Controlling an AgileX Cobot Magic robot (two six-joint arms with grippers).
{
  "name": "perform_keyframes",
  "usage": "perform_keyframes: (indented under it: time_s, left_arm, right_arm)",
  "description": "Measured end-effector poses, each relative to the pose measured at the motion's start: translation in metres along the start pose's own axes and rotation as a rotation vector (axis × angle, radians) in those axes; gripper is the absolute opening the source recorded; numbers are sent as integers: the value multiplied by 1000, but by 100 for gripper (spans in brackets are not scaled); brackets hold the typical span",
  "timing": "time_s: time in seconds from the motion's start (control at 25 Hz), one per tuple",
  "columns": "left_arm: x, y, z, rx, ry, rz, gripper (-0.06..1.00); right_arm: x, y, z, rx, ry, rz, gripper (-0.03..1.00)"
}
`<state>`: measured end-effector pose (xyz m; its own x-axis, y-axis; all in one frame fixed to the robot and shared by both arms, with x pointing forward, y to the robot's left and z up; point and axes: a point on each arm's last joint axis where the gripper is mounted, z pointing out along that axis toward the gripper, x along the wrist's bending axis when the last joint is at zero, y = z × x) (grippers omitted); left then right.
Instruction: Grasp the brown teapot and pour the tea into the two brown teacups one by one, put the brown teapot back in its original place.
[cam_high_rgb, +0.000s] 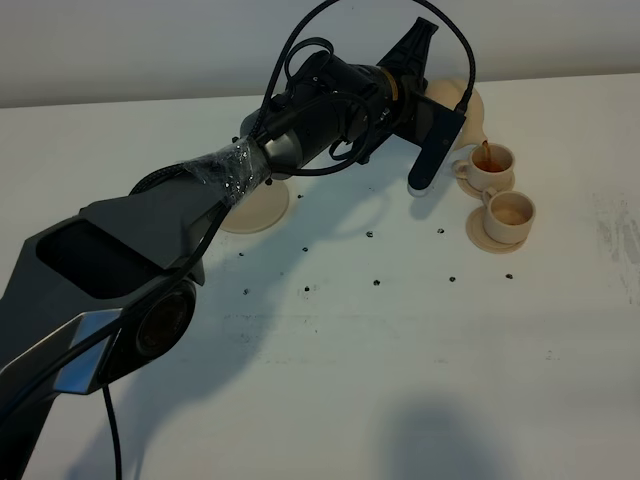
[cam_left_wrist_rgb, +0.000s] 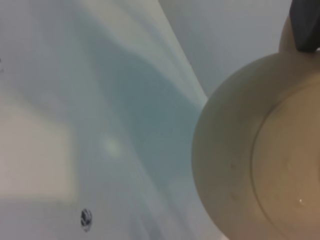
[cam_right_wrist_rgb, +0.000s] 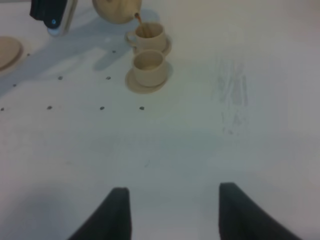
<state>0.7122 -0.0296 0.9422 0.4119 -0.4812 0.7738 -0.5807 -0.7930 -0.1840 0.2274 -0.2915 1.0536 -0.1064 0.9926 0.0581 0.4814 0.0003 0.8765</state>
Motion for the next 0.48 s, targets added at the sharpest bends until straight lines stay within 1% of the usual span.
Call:
perform_keyframes:
  time_s: [0.48]
  left_arm:
    - [0, 0, 0, 0, 4, 13, 9]
  right_arm:
    - [0, 0, 0, 0, 0, 0, 40]
